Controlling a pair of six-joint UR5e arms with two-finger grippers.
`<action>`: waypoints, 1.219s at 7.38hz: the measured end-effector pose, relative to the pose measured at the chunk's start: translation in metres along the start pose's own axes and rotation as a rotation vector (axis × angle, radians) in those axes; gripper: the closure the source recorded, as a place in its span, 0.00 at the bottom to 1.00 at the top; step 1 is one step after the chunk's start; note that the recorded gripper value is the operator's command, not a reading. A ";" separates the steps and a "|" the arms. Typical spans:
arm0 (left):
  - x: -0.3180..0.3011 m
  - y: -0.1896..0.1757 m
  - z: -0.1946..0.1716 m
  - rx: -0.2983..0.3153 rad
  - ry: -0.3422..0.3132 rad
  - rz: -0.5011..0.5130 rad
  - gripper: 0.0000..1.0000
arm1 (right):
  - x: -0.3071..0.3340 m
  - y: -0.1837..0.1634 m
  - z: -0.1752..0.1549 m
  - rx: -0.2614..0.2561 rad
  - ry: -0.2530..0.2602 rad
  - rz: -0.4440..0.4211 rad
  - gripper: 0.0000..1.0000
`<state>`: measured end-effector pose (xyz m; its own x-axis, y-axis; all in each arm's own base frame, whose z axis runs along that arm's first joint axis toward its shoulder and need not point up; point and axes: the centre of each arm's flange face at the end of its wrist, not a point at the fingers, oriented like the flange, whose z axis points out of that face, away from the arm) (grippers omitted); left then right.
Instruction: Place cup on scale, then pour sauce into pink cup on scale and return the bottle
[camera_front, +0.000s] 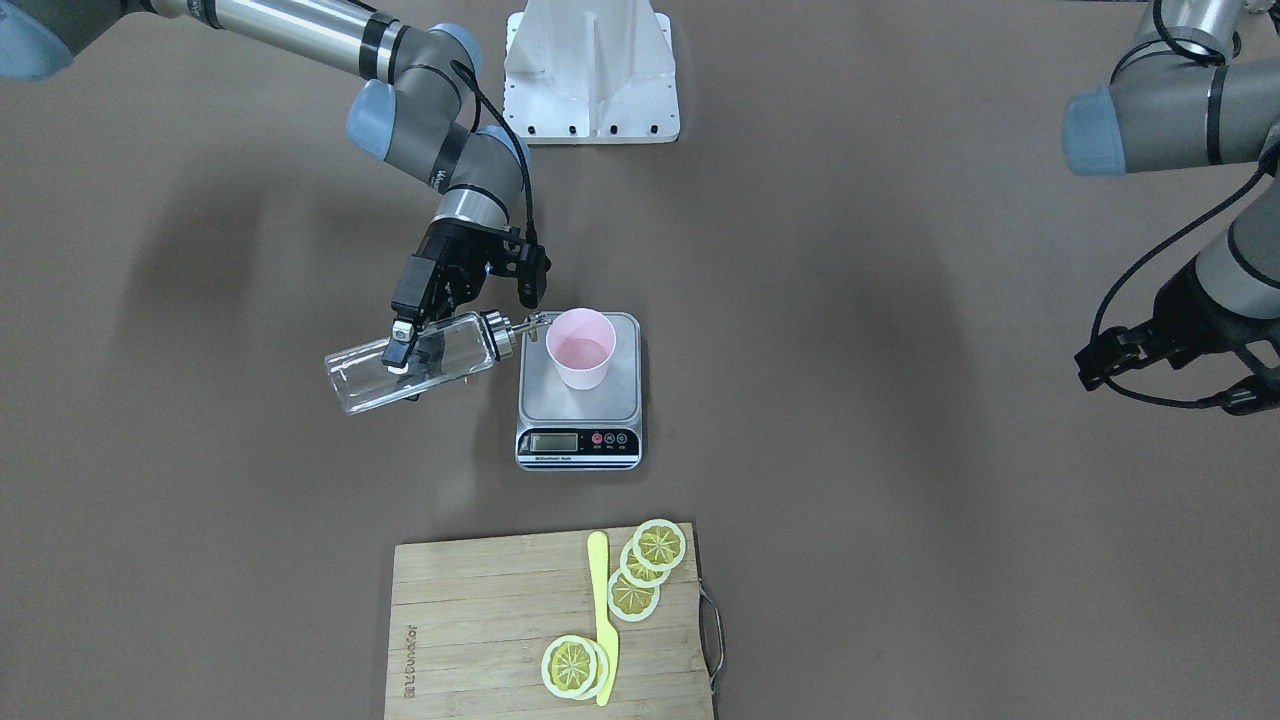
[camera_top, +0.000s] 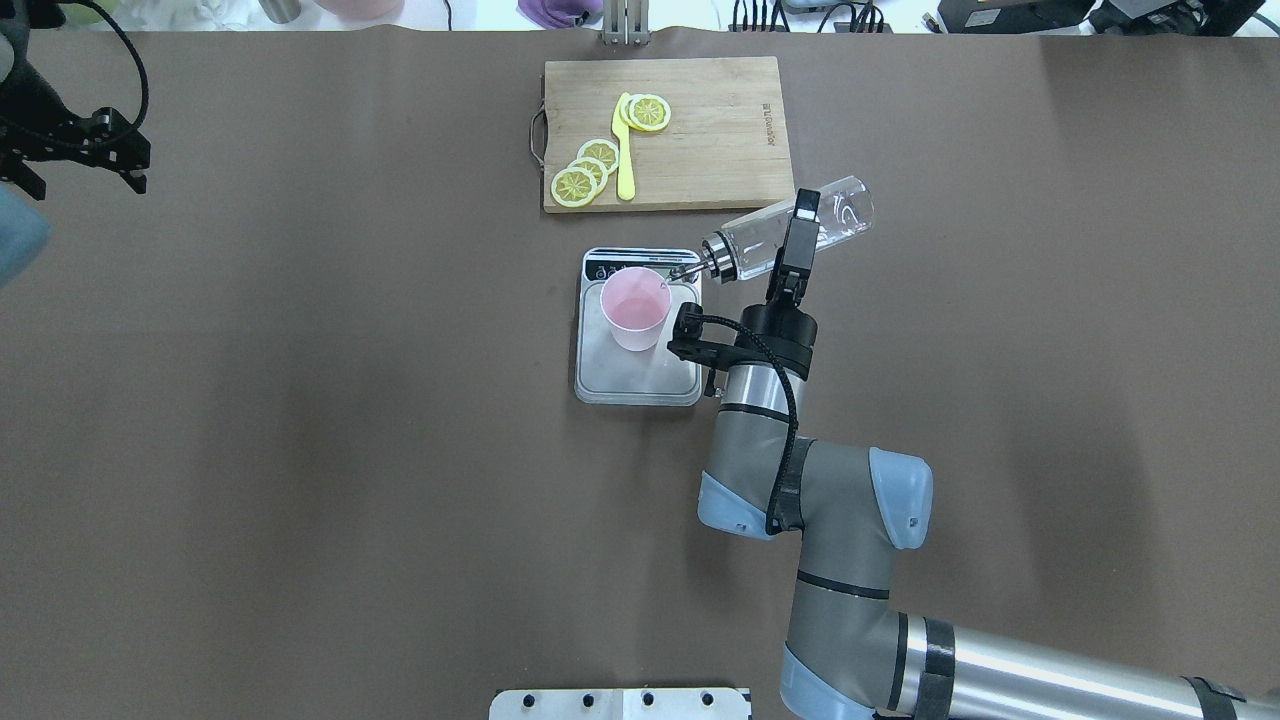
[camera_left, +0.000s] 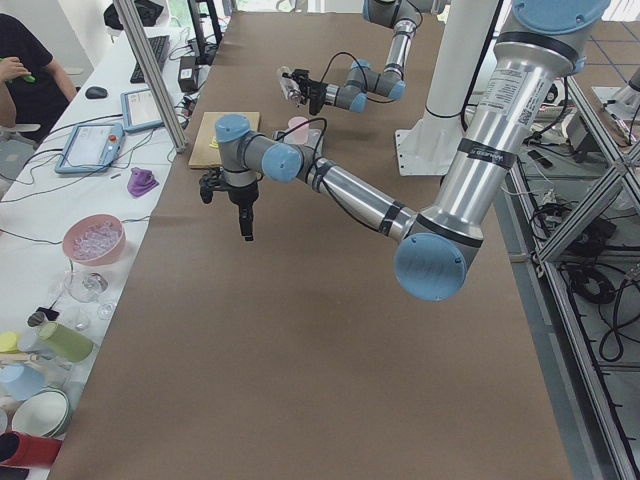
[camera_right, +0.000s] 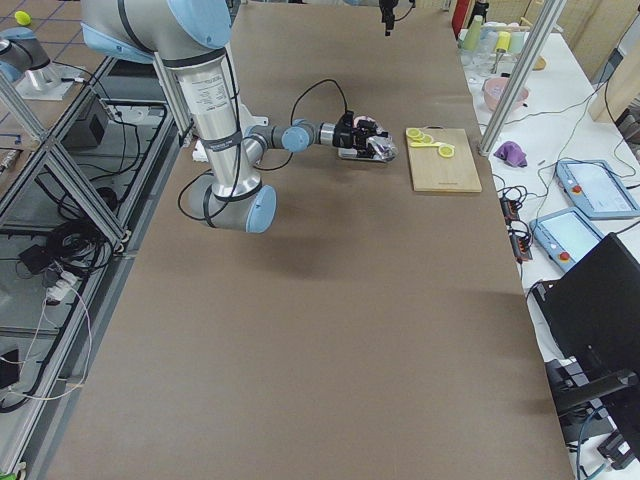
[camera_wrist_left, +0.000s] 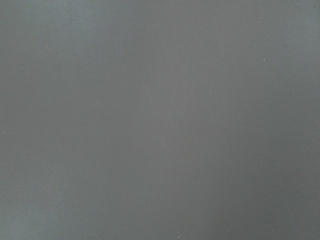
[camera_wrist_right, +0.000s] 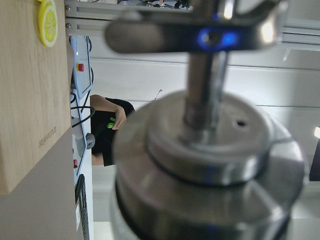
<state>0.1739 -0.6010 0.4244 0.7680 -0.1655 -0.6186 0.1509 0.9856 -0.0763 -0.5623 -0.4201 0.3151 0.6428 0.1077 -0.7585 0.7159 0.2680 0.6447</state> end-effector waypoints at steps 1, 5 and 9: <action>-0.001 -0.001 0.001 -0.003 0.004 -0.002 0.02 | 0.001 0.000 0.000 0.004 0.008 -0.001 1.00; -0.003 -0.003 0.001 -0.002 0.007 -0.004 0.02 | 0.003 -0.002 0.001 0.002 0.001 0.054 1.00; -0.006 -0.005 -0.008 0.012 0.014 -0.010 0.02 | 0.004 0.003 0.001 -0.043 -0.128 0.338 1.00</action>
<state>0.1629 -0.6048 0.4221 0.7576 -0.1751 -0.6288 0.1663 0.9833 -0.0735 -0.5571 -0.4195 0.3139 0.8723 0.0767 -0.4830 0.4466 0.2777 0.8506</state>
